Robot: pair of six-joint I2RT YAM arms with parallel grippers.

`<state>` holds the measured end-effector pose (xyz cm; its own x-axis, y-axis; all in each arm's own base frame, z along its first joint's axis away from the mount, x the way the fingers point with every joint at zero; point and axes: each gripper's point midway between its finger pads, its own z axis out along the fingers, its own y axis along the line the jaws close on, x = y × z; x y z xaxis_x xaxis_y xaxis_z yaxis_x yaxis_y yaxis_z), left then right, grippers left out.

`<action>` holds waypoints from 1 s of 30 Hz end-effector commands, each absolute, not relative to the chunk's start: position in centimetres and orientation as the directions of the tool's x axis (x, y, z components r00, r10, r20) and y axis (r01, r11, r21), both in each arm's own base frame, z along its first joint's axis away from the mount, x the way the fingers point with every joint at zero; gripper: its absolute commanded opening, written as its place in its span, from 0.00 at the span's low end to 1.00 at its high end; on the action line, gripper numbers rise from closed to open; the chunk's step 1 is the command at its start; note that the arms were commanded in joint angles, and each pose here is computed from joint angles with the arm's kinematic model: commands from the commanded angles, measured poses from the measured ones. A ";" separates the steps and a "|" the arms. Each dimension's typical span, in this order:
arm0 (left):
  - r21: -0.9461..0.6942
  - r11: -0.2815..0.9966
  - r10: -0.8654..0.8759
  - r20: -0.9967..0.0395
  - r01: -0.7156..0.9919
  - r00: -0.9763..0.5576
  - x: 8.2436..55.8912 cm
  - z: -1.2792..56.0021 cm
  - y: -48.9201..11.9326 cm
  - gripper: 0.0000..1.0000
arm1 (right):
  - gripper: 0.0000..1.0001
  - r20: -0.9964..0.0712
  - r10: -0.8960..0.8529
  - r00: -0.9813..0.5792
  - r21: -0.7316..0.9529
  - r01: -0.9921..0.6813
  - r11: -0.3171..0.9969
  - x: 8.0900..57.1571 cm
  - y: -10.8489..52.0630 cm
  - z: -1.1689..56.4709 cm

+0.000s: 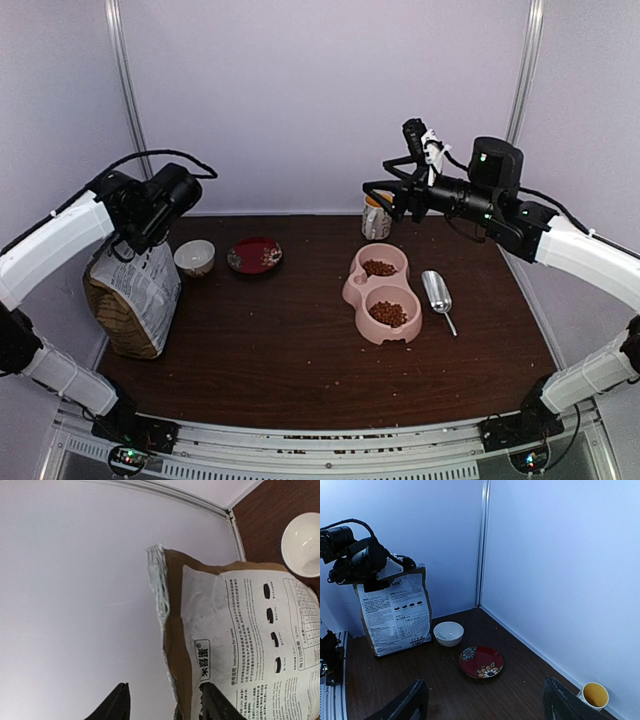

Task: Serve the pet food
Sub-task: Move the pet food bag to the corner of the board.

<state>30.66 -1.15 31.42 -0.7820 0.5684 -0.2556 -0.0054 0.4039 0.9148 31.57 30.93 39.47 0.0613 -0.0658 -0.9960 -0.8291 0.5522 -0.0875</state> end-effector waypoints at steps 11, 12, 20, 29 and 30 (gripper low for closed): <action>0.617 0.786 0.544 -0.667 0.030 -0.509 32.1 36.9 -8.6 0.78 | 0.85 -0.999 0.018 0.042 -0.016 -0.691 0.722 33.7 27.7 41.0; 0.587 0.809 0.530 -0.697 0.041 -0.482 32.2 37.1 -9.2 0.83 | 0.86 -0.999 0.024 0.030 -0.003 -0.673 0.739 33.9 27.3 40.8; 0.413 0.897 0.441 -0.837 0.156 -0.323 32.4 38.1 -12.8 0.98 | 0.93 -0.968 0.139 -0.211 0.212 -0.379 0.901 36.7 20.6 37.6; 0.305 0.932 0.357 -0.861 0.195 -0.361 31.5 34.9 -11.8 0.98 | 0.98 -0.972 0.152 -0.181 0.167 -0.066 0.984 35.3 13.3 33.9; 0.304 0.935 0.351 -0.862 0.181 -0.366 31.5 34.7 -11.5 0.98 | 0.98 -0.972 0.159 -0.171 0.166 -0.029 0.986 35.0 12.4 33.3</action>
